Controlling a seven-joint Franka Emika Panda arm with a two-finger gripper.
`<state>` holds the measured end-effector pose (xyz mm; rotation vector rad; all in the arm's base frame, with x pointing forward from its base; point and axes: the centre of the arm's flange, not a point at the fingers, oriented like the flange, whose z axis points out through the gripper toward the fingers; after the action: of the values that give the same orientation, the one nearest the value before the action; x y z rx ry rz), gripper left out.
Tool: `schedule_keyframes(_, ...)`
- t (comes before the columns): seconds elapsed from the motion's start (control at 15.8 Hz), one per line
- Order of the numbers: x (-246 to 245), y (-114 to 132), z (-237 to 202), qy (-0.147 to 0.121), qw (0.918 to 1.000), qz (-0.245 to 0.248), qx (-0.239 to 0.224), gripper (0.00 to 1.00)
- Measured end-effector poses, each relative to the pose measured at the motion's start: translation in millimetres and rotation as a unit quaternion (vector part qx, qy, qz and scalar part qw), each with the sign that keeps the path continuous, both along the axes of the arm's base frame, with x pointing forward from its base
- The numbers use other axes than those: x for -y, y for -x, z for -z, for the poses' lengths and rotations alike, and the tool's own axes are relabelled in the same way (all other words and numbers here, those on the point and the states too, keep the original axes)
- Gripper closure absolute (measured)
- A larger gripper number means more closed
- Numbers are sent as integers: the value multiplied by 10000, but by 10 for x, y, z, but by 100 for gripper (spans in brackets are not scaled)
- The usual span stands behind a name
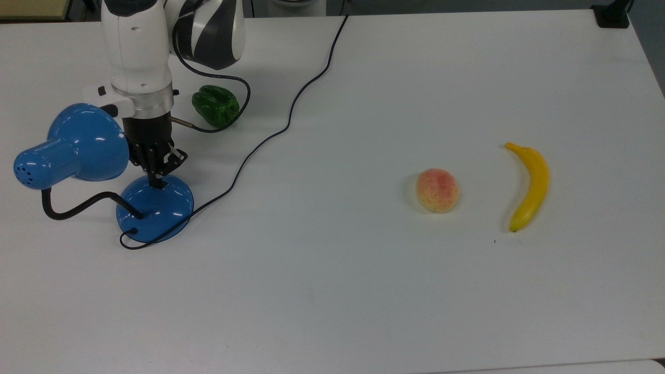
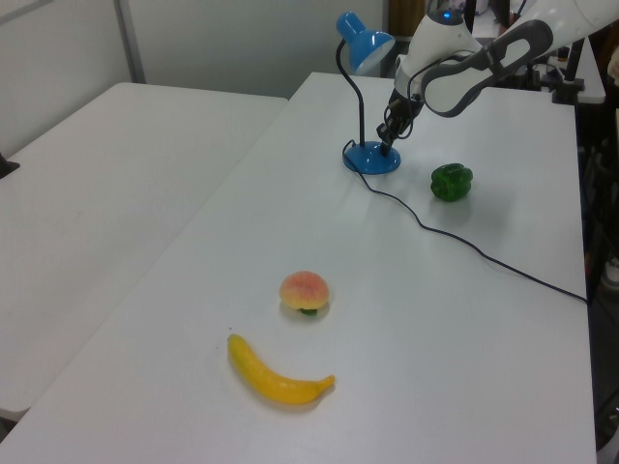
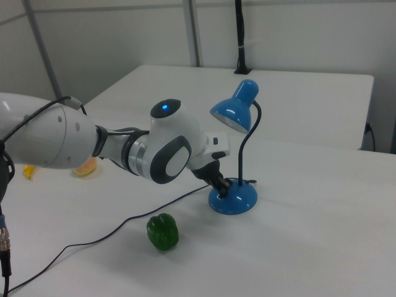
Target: Turn on desk lamp
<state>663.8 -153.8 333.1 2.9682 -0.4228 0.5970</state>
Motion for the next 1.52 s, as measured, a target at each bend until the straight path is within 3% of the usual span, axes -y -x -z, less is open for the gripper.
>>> schedule_keyframes(1.14,-9,-26,-3,64,9999,-58,71,99)
schedule_keyframes(1.52,-96,56,-87,-37,9989,-63,-471,99)
